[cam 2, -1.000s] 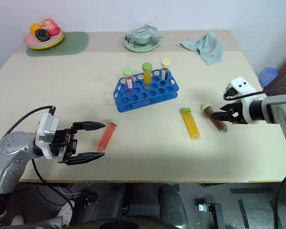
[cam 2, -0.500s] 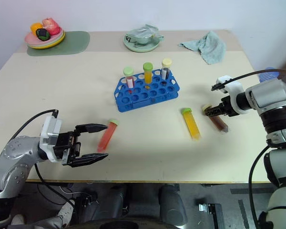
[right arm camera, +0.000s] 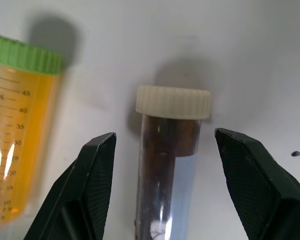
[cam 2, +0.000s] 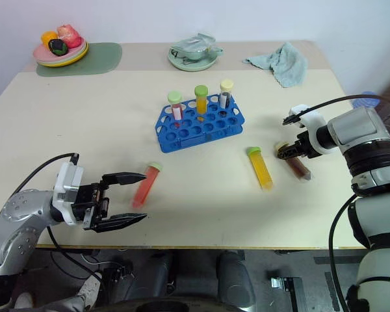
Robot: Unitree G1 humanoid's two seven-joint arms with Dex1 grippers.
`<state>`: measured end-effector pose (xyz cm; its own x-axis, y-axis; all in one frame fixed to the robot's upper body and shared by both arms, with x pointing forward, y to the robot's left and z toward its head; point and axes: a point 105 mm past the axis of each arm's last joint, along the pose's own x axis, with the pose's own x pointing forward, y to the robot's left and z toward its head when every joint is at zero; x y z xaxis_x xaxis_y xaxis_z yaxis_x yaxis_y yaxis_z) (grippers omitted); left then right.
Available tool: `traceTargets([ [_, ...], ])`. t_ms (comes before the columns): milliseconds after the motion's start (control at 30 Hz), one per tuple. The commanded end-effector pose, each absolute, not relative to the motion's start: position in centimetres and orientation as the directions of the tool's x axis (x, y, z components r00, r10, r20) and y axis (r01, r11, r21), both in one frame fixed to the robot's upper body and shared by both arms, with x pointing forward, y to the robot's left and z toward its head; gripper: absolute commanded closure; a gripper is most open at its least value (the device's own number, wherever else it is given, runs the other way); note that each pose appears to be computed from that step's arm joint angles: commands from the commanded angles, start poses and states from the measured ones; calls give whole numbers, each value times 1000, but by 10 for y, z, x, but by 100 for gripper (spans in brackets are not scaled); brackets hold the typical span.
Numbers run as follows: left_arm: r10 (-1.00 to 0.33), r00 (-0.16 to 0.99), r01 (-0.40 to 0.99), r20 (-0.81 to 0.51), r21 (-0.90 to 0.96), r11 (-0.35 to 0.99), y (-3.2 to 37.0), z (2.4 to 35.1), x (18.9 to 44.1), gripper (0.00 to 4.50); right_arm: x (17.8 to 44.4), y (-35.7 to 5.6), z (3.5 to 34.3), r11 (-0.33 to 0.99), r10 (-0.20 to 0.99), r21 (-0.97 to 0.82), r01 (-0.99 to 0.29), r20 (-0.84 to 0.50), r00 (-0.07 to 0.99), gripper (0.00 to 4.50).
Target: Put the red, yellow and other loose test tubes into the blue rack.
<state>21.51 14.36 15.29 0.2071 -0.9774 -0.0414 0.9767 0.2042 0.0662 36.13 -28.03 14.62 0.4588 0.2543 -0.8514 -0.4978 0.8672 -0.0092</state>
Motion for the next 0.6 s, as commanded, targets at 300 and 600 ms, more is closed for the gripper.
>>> traceTargets([
  [300,-979,203,974,-34,106,198,147,162,210,0,358,-285,149,864,243,-22,-503,-857,455,248],
  [600,-979,201,975,-37,103,196,148,162,210,0,358,-281,150,860,265,-10,-510,-846,463,315],
])
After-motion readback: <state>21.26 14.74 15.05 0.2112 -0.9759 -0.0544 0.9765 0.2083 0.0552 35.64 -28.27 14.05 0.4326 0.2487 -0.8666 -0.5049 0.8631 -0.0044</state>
